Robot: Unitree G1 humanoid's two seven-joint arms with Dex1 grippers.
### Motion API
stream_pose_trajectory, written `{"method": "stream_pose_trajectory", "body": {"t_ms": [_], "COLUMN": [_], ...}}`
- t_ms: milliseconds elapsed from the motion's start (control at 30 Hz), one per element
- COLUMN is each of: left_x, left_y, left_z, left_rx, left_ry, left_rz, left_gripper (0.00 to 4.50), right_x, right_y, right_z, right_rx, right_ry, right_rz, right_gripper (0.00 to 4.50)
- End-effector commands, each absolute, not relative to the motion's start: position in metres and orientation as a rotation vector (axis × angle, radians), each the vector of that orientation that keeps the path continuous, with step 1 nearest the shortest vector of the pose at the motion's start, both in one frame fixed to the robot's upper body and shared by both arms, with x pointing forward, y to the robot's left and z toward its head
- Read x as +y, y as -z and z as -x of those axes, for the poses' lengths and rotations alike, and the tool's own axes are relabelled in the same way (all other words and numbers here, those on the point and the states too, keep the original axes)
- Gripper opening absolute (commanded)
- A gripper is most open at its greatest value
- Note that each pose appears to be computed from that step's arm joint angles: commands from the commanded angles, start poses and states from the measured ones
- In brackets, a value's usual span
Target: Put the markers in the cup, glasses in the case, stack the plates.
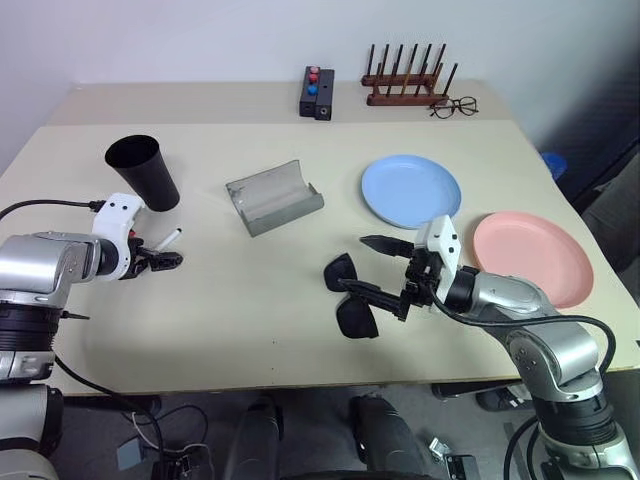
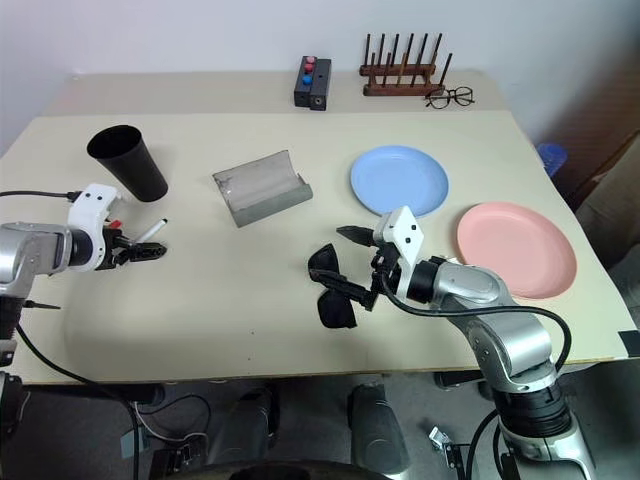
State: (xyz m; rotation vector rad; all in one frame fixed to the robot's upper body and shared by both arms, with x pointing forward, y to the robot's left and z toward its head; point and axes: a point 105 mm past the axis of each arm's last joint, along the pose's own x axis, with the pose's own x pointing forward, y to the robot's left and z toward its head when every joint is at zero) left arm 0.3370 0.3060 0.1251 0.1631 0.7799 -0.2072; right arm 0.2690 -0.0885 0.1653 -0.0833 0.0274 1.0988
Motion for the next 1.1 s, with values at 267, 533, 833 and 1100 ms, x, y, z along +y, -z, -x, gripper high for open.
{"method": "stream_pose_trajectory", "body": {"t_ms": [267,533,833,1100], "left_x": [0.304,0.278,0.298,0.289], "left_y": [-0.146,-0.248,-0.285,-0.279], "left_z": [-0.349,-0.362,-0.384,-0.407], "left_rx": [0.582,-0.106,-0.399,-0.491], "left_ry": [0.164,0.102,-0.299,-0.324], "left_rz": [-0.174,-0.111,-0.163,-0.153], "left_gripper": [0.05,0.05,0.05,0.05], "right_x": [-0.079,-0.071,-0.031,-0.006], "right_y": [-0.177,-0.189,-0.228,-0.234], "right_z": [-0.263,-0.279,-0.308,-0.304], "right_rx": [-0.017,-0.100,-0.299,-0.334], "right_ry": [-1.130,-1.120,-1.045,-1.040], "right_rz": [0.096,0.097,0.027,-0.059], "right_gripper": [4.50,4.50,4.50,4.50]}}
